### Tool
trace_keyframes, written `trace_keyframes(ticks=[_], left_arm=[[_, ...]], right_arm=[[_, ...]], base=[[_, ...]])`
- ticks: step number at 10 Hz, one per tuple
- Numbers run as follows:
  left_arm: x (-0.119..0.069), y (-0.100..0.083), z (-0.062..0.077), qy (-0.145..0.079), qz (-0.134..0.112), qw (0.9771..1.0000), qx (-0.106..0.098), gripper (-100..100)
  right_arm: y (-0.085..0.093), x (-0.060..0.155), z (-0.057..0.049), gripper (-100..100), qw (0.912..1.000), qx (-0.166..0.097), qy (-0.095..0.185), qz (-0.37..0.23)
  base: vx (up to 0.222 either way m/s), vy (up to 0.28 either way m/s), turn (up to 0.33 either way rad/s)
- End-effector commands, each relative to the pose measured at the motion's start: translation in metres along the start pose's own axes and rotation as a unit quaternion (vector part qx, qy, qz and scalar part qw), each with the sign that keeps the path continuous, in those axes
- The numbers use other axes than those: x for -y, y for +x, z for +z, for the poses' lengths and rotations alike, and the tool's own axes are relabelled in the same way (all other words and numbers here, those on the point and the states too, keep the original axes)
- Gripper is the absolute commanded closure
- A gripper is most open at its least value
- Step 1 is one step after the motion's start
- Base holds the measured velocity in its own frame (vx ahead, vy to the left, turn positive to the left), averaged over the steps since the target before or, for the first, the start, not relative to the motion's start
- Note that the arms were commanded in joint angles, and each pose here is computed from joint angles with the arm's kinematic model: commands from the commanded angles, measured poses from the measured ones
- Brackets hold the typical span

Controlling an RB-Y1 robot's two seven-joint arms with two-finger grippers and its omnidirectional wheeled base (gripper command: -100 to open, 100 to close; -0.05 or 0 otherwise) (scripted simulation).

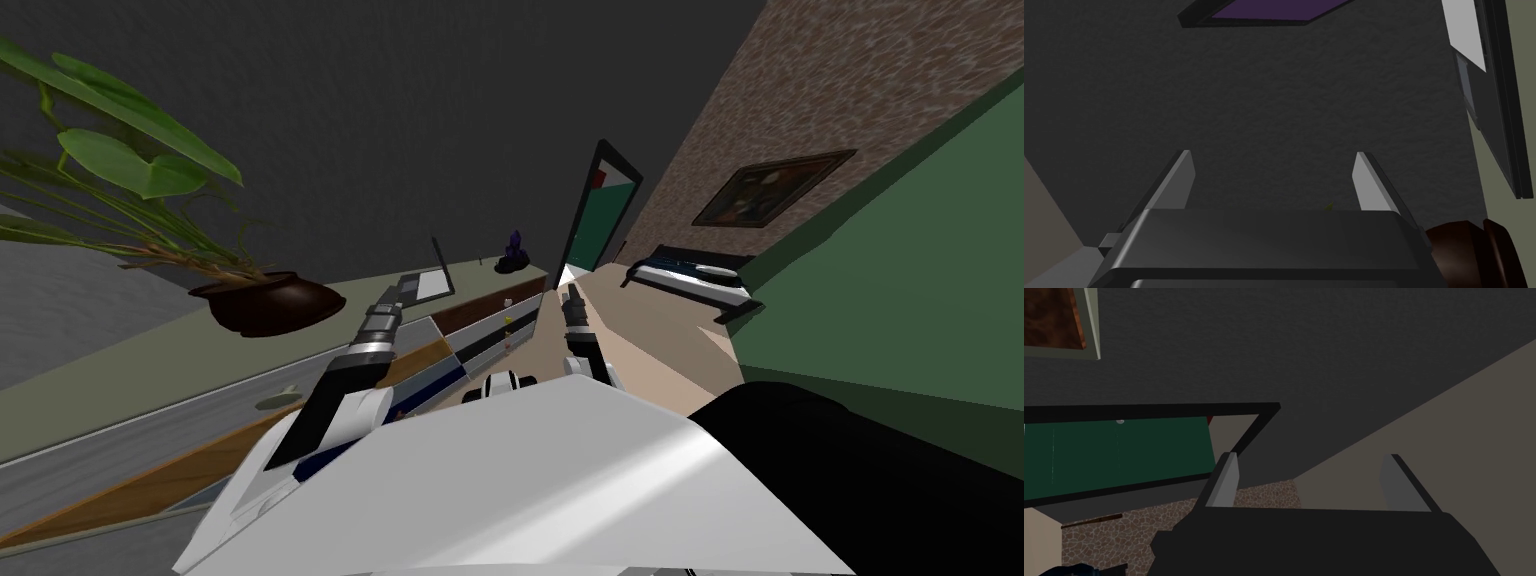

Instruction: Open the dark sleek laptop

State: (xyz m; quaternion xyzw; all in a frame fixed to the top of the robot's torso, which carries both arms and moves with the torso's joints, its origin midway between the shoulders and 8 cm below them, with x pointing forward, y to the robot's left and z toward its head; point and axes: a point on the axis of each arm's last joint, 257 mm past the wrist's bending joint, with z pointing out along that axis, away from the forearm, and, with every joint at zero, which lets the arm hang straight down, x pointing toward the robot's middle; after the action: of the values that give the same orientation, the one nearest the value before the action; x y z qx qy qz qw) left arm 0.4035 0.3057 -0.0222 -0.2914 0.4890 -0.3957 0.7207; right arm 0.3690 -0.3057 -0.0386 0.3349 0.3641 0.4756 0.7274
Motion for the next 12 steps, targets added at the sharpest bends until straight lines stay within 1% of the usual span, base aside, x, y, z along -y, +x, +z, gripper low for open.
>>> trace_keyframes(ticks=[1,2,3,4,5,6,7,8,9,10,11,12], left_arm=[[-0.009,-0.003,0.002,-0.022,0.005,0.9997,-0.002,-100],[-0.014,-0.007,0.004,-0.034,0.009,0.9994,-0.003,-100],[-0.015,-0.006,0.004,-0.037,0.009,0.9993,-0.003,-100],[-0.019,-0.01,0.006,-0.049,0.013,0.9987,-0.004,-100],[-0.021,-0.01,0.005,-0.052,0.013,0.9985,-0.005,-100],[-0.026,-0.013,0.007,-0.065,0.018,0.9977,-0.006,-100],[-0.027,-0.013,0.007,-0.067,0.017,0.9975,-0.007,-100],[-0.032,-0.016,0.008,-0.079,0.022,0.9966,-0.008,-100],[-0.034,-0.016,0.008,-0.083,0.022,0.9963,-0.008,-100],[-0.038,-0.02,0.009,-0.095,0.027,0.995,-0.01,-100],[-0.04,-0.019,0.008,-0.098,0.027,0.9947,-0.011,-100],[-0.045,-0.023,0.009,-0.112,0.033,0.9931,-0.012,-100]], right_arm=[[0.0,0.0,0.0,0,1.0,0.0,0.0,0.0],[0.0,0.0,0.0,0,1.0,0.0,0.0,0.0],[0.0,0.0,0.0,0,1.0,0.0,0.0,0.0],[0.0,0.0,0.0,0,1.0,0.0,0.0,0.0],[0.0,0.0,0.0,0,1.0,0.0,0.0,0.0],[0.0,0.0,0.0,0,1.0,0.0,0.0,0.0],[0.0,0.0,0.0,0,1.0,0.0,0.0,0.0],[0.0,0.0,0.0,0,1.0,0.0,0.0,0.0],[0.0,0.0,0.0,0,1.0,0.0,0.0,0.0],[0.0,0.0,0.0,0,1.0,0.0,0.0,0.0],[0.0,0.0,0.0,0,1.0,0.0,0.0,0.0],[0.0,0.0,0.0,0,1.0,0.0,0.0,0.0]], base=[[0.066,-0.071,0.027],[0.08,-0.064,0.053],[0.059,-0.056,0.027],[0.059,-0.067,0.041],[0.052,-0.069,0.033],[0.062,-0.089,0.06],[0.056,-0.078,0.028],[0.064,-0.097,0.046],[0.056,-0.083,0.03],[0.07,-0.08,0.044],[0.056,-0.064,0.032],[0.056,-0.086,0.059]])
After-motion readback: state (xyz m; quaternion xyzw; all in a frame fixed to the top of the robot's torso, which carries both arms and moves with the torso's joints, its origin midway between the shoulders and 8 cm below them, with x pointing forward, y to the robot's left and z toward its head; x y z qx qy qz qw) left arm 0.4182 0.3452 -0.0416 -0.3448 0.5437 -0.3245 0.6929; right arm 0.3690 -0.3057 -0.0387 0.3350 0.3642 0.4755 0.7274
